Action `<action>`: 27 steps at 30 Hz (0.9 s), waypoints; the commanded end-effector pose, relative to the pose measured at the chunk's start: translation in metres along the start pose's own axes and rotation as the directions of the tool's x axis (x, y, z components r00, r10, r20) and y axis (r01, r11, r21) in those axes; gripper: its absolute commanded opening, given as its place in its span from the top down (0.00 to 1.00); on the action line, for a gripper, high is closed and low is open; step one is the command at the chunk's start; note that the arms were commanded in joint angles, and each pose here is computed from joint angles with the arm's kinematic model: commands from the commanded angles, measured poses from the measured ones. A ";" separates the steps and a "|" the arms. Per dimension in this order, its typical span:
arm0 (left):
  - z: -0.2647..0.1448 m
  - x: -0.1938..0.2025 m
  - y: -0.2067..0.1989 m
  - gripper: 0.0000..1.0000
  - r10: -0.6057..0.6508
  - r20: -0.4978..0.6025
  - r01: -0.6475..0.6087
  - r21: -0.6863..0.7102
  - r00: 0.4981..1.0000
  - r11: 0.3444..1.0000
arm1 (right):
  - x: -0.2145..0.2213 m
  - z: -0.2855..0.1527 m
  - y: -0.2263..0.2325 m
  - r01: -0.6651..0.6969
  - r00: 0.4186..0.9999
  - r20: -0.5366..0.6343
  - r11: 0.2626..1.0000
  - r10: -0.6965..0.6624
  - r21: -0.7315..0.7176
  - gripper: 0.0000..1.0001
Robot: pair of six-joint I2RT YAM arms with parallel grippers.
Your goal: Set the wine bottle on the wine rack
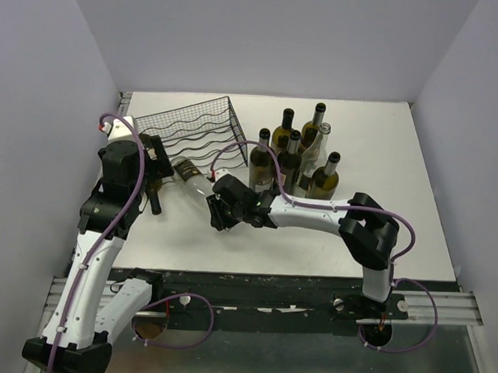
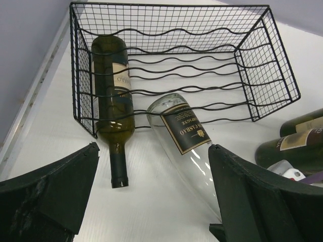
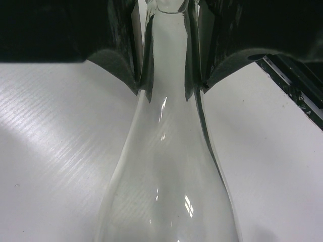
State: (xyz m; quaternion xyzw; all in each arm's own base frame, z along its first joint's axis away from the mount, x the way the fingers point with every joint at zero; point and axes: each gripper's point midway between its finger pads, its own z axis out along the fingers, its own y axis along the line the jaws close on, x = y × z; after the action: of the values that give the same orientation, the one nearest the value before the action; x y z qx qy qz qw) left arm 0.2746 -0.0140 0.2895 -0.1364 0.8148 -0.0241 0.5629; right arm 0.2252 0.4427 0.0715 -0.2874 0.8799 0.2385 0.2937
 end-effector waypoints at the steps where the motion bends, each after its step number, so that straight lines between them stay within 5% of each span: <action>1: 0.005 0.013 0.008 0.01 -0.042 -0.065 0.040 -0.034 0.997 0.999 | -0.091 -0.010 0.031 -0.045 0.940 0.332 0.994 0.074 -0.095 0.99; 14: 0.041 0.025 0.066 0.03 -0.196 -0.105 0.158 -0.293 0.975 0.943 | -0.101 0.019 0.039 -0.147 0.904 0.385 0.982 0.183 -0.122 0.99; 27: 0.074 0.021 0.086 0.04 -0.233 -0.133 0.168 -0.377 0.963 0.911 | -0.123 0.050 0.048 -0.254 0.852 0.440 0.959 0.283 -0.126 0.99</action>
State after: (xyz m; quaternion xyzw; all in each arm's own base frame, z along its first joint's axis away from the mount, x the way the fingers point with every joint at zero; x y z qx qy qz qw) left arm 0.3105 0.0655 0.2157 -0.3069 0.8450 0.0518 0.4349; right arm 0.2548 0.5127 0.0477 -0.1891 0.8722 0.2957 0.3407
